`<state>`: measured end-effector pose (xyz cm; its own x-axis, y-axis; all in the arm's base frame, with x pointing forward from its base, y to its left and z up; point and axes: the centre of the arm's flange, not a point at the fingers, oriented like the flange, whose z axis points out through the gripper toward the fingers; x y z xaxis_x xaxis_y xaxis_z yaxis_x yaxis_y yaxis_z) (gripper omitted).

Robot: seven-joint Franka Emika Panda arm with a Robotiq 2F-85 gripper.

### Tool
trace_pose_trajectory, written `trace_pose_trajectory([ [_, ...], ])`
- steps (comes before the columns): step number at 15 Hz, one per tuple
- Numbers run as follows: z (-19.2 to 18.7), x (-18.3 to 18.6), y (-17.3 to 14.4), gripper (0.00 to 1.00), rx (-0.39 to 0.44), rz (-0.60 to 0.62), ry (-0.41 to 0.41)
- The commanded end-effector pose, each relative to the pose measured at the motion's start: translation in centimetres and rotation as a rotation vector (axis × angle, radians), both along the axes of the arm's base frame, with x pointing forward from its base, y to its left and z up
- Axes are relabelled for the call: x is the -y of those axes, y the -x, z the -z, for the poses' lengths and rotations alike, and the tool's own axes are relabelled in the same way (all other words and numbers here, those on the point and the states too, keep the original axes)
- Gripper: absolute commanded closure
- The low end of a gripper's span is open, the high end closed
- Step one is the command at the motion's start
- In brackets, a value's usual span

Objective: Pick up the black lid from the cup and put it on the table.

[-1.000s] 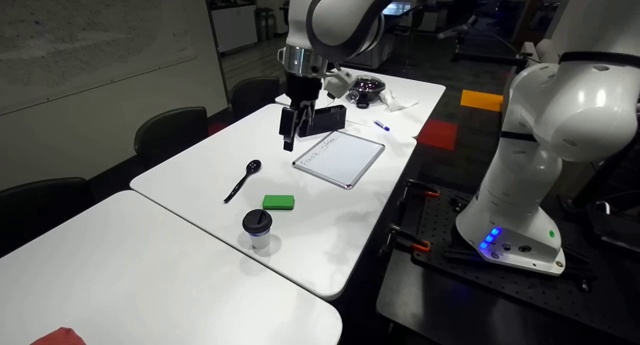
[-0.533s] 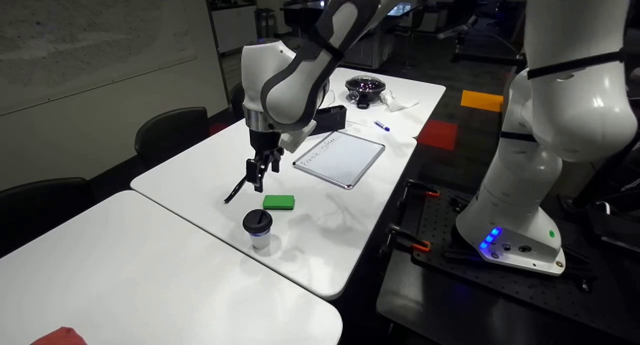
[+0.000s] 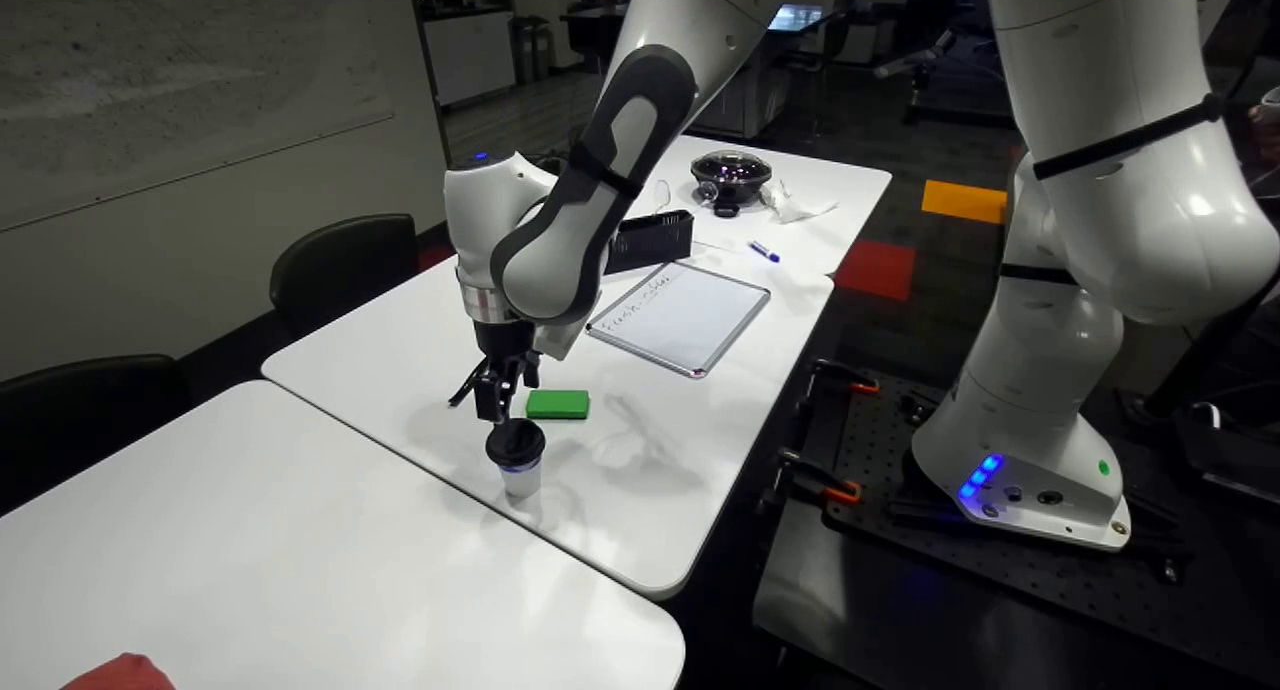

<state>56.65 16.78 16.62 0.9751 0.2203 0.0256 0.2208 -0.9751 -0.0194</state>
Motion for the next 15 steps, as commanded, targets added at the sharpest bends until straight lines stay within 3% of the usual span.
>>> trace_pose_trajectory([
  [1, -0.1, 0.0, -0.1, 0.00, 0.002, 0.000, 0.000],
  [8, -0.2, -3.2, 1.2, 0.00, 0.070, -0.013, 0.011],
  [15, 0.6, -3.9, 3.1, 0.00, 0.105, 0.106, 0.040],
])
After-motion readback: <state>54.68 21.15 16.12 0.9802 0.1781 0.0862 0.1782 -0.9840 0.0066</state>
